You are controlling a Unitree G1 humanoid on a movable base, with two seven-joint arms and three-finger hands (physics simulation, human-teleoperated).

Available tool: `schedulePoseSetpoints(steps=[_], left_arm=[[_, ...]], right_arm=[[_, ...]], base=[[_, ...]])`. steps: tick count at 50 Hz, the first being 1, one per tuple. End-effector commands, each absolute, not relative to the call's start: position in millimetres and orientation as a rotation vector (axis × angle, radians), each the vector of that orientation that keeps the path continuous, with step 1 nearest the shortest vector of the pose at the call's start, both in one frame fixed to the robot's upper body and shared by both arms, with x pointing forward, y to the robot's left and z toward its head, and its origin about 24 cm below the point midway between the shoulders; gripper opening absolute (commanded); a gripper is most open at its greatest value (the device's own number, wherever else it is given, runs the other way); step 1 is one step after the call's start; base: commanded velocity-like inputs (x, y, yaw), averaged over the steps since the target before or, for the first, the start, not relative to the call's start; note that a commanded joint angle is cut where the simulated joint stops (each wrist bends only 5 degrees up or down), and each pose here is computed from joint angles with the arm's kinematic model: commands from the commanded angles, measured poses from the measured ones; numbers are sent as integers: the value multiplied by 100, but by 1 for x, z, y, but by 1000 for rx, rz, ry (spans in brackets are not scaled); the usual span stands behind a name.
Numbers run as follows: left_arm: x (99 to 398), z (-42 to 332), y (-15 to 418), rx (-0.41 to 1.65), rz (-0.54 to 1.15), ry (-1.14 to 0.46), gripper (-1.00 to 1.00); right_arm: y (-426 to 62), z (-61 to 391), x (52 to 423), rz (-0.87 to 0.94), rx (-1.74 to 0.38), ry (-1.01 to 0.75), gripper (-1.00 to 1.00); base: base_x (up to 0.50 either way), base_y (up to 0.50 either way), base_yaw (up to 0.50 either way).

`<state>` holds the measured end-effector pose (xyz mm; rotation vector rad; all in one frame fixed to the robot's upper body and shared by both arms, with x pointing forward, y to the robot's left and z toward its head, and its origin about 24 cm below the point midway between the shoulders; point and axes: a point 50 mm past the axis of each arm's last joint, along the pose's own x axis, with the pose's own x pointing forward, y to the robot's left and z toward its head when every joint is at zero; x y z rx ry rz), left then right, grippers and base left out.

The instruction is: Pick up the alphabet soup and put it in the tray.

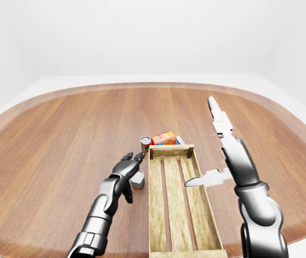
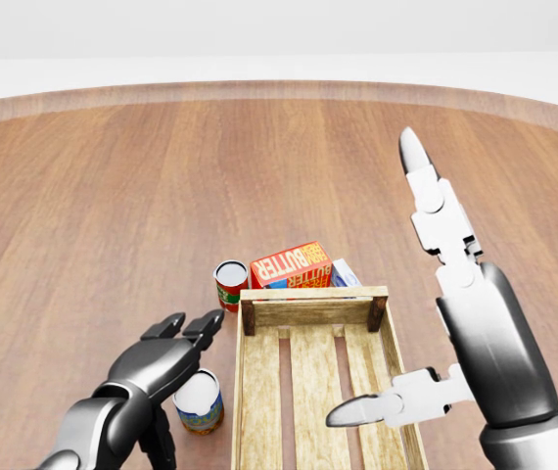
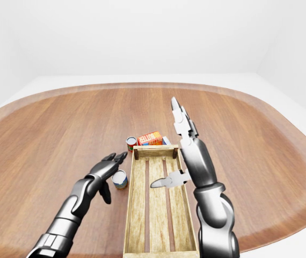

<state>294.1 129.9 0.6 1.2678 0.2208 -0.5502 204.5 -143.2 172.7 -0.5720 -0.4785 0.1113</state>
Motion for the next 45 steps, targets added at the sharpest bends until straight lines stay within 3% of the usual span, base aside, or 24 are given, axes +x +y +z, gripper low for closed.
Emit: schedulePoseSetpoints(steps=[1, 45], left_arm=[[296, -8, 129, 1265, -555, 241, 100], [299, -27, 125, 1257, -573, 296, 100]], right_arm=[[-143, 173, 205, 112, -571, -479, 100], [-141, 173, 202, 121, -571, -484, 100]], base=[[0, 0, 0], [0, 0, 0]])
